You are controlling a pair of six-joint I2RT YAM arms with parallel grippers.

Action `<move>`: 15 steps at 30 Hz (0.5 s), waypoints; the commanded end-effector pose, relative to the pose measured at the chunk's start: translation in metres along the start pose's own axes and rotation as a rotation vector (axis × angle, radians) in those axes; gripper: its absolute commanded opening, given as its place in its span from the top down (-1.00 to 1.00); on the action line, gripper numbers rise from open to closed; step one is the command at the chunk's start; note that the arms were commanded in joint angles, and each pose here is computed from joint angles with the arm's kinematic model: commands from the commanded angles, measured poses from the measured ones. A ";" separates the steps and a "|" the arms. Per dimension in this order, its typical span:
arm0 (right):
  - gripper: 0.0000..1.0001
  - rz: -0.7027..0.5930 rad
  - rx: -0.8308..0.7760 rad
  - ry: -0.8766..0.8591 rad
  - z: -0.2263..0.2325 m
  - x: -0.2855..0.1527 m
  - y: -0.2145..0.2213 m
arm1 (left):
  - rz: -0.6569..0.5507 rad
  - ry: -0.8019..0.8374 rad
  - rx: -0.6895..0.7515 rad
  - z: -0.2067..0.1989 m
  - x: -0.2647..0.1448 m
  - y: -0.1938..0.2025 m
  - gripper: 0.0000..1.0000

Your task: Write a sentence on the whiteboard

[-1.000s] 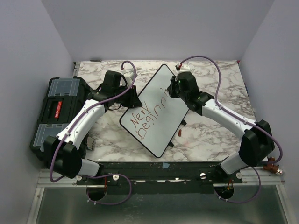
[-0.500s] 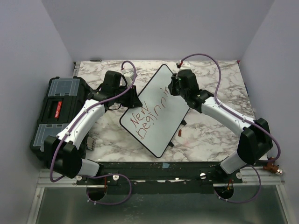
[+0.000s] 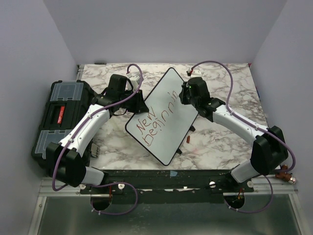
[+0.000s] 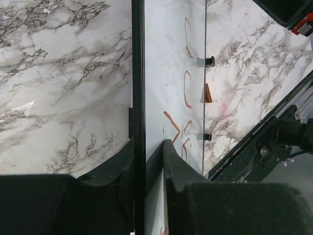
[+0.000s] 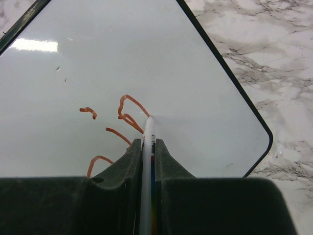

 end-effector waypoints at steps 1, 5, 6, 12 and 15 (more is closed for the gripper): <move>0.99 0.044 0.003 0.001 -0.005 -0.003 0.015 | 0.122 -0.114 0.120 0.017 0.011 0.025 1.00; 0.99 0.030 0.003 0.005 -0.005 -0.007 0.009 | 0.123 -0.113 0.119 0.017 0.011 0.026 1.00; 0.99 0.025 0.002 0.007 -0.005 -0.007 0.007 | 0.125 -0.115 0.119 0.017 0.012 0.026 1.00; 0.99 -0.006 -0.007 0.022 -0.008 -0.014 -0.005 | 0.124 -0.115 0.119 0.017 0.012 0.026 1.00; 0.99 -0.020 -0.004 0.023 -0.009 -0.014 -0.012 | 0.123 -0.113 0.121 0.017 0.012 0.025 1.00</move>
Point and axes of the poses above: each gripper's point midway between its finger pads, its own x axis out along the fingers, its own z axis along the line the jaws close on, y = z × x, the point moved 7 cm from there along -x, back along the fingers, and after that the axes turned 5 degrees about x, right-handed, at the moved point
